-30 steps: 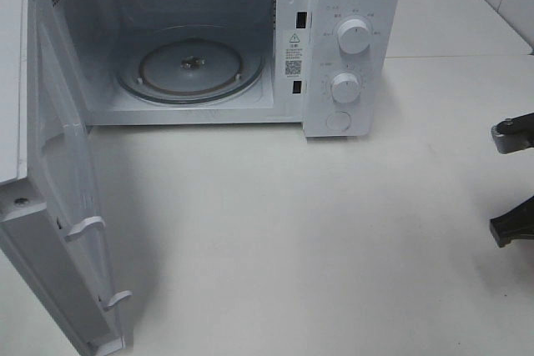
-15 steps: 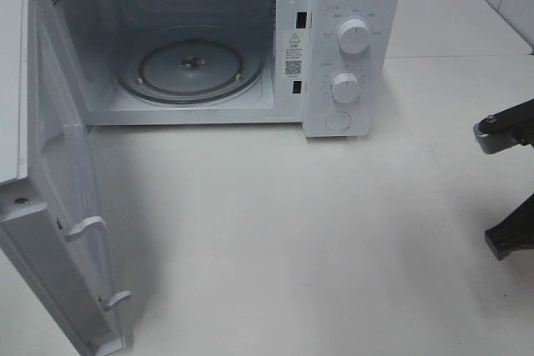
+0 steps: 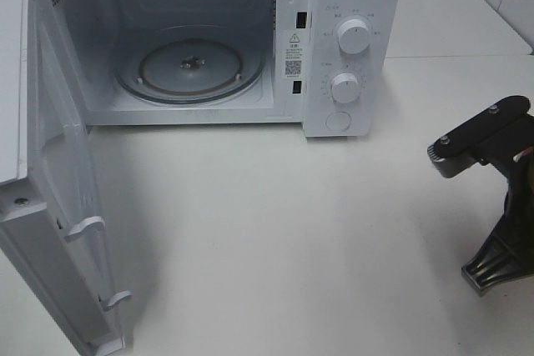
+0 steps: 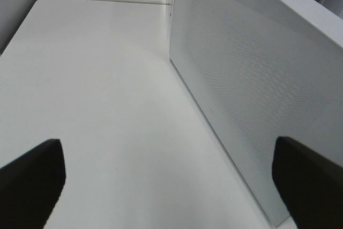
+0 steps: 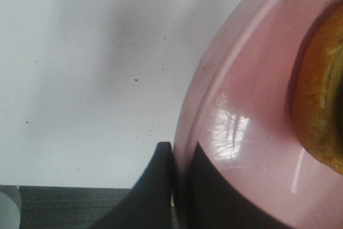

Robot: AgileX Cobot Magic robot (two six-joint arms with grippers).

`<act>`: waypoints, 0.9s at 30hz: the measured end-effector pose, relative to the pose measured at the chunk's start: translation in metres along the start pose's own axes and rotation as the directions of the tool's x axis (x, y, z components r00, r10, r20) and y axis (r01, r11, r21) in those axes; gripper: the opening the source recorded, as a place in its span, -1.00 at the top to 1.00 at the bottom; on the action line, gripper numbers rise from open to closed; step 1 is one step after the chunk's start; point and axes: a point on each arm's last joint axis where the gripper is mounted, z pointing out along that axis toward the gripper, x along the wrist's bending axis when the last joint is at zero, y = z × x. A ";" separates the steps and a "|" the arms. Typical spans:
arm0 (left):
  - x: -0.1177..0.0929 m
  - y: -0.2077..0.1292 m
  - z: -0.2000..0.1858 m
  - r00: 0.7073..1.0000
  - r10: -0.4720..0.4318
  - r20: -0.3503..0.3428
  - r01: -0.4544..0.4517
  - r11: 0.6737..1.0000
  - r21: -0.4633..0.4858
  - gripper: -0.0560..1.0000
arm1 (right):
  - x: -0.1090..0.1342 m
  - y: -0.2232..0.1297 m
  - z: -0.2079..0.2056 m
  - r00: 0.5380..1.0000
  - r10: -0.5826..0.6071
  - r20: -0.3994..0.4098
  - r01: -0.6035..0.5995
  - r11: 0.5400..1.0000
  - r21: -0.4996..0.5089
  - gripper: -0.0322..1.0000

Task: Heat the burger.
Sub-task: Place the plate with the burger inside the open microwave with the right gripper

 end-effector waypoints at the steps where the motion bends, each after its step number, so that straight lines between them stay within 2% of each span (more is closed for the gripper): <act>1: 0.000 0.000 0.000 1.000 0.000 0.000 0.000 1.000 0.000 -0.94 | 0.005 0.000 -0.003 1.000 -0.023 -0.002 0.023 1.000 -0.013 0.91; 16: 0.000 0.000 0.000 1.000 0.000 0.000 0.000 1.000 0.000 -0.94 | 0.037 -0.008 -0.022 0.979 -0.203 0.003 0.202 0.973 -0.110 0.90; 27: 0.000 0.000 0.000 1.000 0.000 0.000 0.000 1.000 0.000 -0.94 | 0.065 -0.021 -0.038 0.926 -0.376 0.027 0.374 0.907 -0.191 0.90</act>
